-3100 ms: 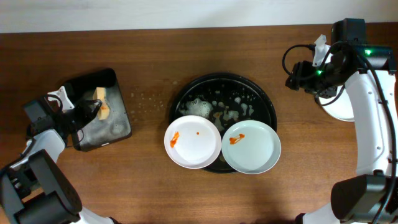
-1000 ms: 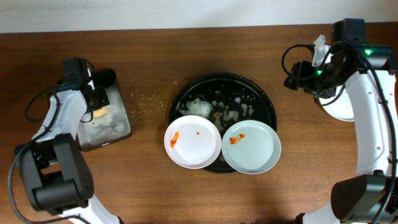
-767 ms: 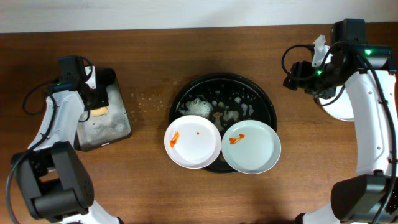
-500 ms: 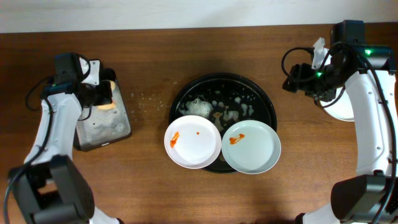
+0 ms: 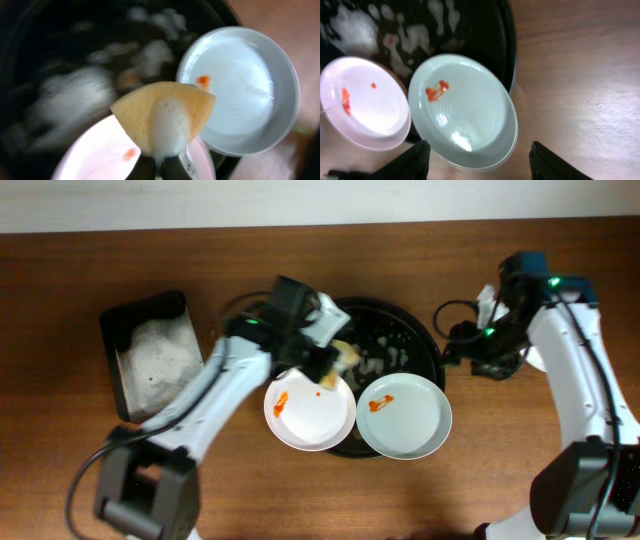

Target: Clean dirty plates on tray and stack at the side

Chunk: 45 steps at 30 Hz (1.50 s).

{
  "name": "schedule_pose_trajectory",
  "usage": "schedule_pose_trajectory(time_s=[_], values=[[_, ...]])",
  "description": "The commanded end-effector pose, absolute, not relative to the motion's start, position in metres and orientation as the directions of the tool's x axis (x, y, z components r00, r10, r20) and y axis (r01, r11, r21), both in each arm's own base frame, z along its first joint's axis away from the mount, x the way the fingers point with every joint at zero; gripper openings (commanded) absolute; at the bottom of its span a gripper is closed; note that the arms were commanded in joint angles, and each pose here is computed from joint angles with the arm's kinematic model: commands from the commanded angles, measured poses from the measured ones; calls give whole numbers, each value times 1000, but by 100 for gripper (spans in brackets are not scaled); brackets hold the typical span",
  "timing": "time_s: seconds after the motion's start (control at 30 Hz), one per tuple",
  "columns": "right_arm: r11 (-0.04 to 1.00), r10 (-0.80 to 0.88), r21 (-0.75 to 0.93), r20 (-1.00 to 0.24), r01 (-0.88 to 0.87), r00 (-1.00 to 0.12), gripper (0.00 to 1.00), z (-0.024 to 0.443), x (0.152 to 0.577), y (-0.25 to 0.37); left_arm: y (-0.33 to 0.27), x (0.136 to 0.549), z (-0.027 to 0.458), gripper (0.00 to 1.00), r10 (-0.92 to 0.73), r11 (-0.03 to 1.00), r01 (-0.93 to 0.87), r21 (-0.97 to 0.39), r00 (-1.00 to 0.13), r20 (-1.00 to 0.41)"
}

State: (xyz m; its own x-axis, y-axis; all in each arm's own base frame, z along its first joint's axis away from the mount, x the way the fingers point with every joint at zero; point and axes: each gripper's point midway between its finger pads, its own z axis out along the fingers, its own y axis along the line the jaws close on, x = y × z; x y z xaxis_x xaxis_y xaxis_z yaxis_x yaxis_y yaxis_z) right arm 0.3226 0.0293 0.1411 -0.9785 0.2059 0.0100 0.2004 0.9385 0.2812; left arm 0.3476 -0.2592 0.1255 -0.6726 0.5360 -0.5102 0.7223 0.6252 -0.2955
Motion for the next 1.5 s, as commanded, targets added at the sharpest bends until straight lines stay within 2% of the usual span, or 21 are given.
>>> schedule_pose_trajectory(time_s=[0.0, 0.07, 0.17, 0.27, 0.5, 0.6, 0.7, 0.8, 1.0, 1.13, 1.3, 1.47], values=[[924, 228, 292, 101, 247, -969, 64, 109, 303, 41, -322, 316, 112, 0, 585, 430, 800, -419, -600, -546], [923, 227, 287, 138, 258, -964, 64, 96, 293, 42, -337, 303, 96, 0, 607, 416, 792, -447, -608, -511], [923, 228, 287, 134, 258, -964, 61, 93, 293, 41, -368, 277, 79, 0, 630, 319, 783, -535, -596, -497], [915, 255, 291, 115, 278, -960, 61, 93, 299, 38, -374, 268, 68, 0, 649, 325, 773, -545, -601, -466], [894, 287, 350, 32, 280, -957, 59, 122, 321, 32, -360, 295, 31, 0, 514, 601, 587, -542, -804, -299], [895, 287, 357, -1, 268, -958, 59, 134, 329, 31, -352, 304, 24, 0, 457, 675, 522, -521, -850, -260], [893, 286, 363, -4, 265, -958, 59, 137, 330, 33, -350, 310, 14, 0, 418, 701, 475, -531, -878, -234], [893, 285, 362, 3, 266, -959, 59, 137, 328, 33, -359, 335, 21, 0, 386, 686, 515, -514, -856, -344], [900, 260, 356, 24, 251, -965, 60, 136, 321, 34, -349, 379, 23, 0, 302, 781, 497, -377, -830, -469], [908, 240, 343, 43, 240, -970, 59, 119, 315, 40, -349, 396, 30, 0, 275, 797, 497, -343, -804, -527], [912, 334, 252, 5, 324, -943, 56, 88, 322, 25, -358, 403, 46, 0, 262, 774, 515, -369, -791, -553], [883, 404, 269, -13, 386, -915, 36, 52, 322, 25, -370, 386, 50, 0, 288, 706, 543, -455, -806, -517]])
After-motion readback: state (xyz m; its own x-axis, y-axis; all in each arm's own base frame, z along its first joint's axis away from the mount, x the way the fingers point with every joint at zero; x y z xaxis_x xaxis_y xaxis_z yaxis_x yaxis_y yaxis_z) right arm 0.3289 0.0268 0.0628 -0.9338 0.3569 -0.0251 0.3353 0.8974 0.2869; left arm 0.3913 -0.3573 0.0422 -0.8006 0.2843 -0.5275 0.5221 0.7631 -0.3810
